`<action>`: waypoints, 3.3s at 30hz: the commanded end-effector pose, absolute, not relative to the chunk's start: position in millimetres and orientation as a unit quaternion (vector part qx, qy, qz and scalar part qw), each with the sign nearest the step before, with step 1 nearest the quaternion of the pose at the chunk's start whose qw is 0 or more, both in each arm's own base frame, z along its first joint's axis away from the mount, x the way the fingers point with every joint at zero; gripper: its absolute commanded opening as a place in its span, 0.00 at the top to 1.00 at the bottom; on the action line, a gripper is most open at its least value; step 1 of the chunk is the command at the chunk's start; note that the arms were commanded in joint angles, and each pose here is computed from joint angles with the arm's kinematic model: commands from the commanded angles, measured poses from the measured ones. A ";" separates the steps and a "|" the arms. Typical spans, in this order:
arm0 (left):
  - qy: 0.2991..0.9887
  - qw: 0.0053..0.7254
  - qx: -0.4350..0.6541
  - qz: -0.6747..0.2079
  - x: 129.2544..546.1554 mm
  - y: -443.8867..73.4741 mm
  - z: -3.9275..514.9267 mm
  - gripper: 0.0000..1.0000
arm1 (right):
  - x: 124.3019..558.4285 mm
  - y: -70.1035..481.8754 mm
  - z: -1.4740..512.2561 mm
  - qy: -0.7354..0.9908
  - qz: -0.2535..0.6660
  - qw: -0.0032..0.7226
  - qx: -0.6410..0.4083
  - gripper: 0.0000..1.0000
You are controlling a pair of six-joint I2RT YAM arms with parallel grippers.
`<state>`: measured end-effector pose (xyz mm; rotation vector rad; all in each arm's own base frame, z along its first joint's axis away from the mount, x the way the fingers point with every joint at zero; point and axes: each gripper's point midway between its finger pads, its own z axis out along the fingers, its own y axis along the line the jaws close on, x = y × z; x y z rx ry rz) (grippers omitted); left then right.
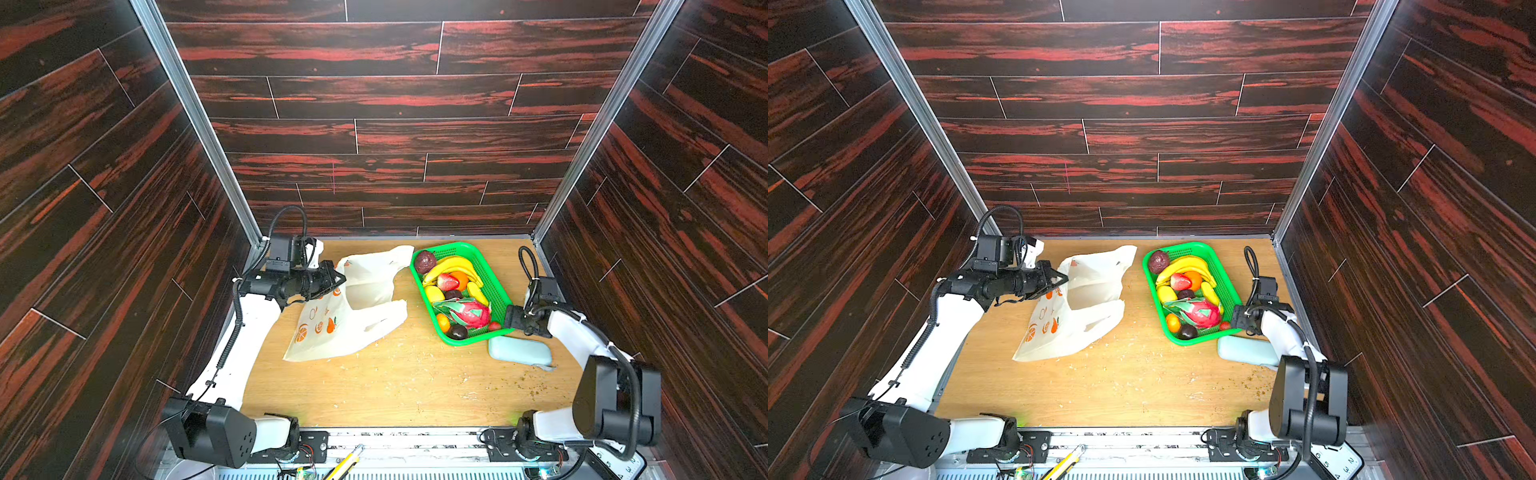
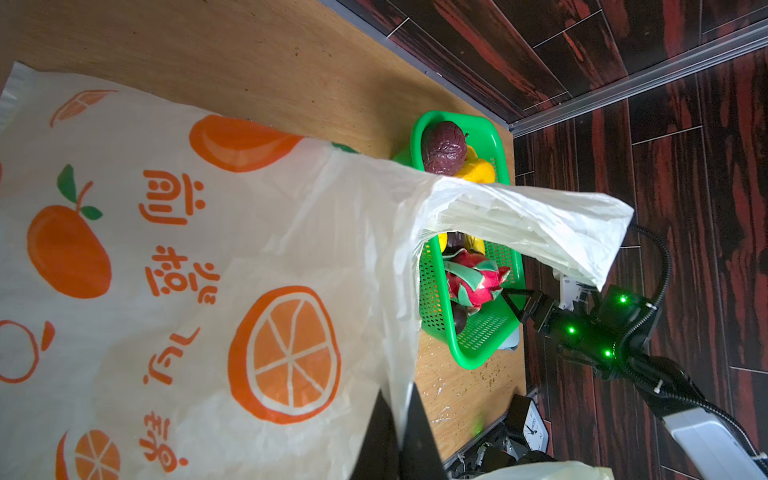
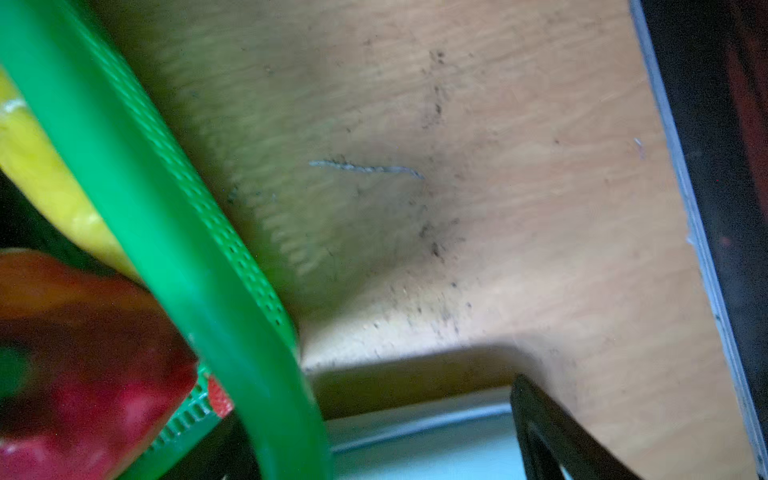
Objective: Place the fake fruits into the plastic bag and tie a complex knot
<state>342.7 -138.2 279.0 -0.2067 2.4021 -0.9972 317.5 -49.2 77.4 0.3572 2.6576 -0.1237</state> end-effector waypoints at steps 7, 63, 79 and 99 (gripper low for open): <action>0.872 0.290 -0.046 -0.393 336.9 -142.7 306.5 1.00 | 336.8 -9.9 160.3 0.933 0.028 0.357 0.037 0.10; 0.878 0.289 -0.055 -0.378 338.5 -138.5 305.0 1.00 | 460.4 158.0 41.8 0.921 -0.012 0.200 -0.334 0.28; 0.876 0.287 -0.052 -0.384 338.3 -140.4 304.4 1.00 | 459.4 156.8 107.6 0.913 -0.001 0.289 -0.287 0.64; 0.844 0.283 -0.063 -0.450 345.3 -155.3 311.5 1.00 | 394.8 131.7 257.1 0.866 0.114 0.467 -0.135 0.76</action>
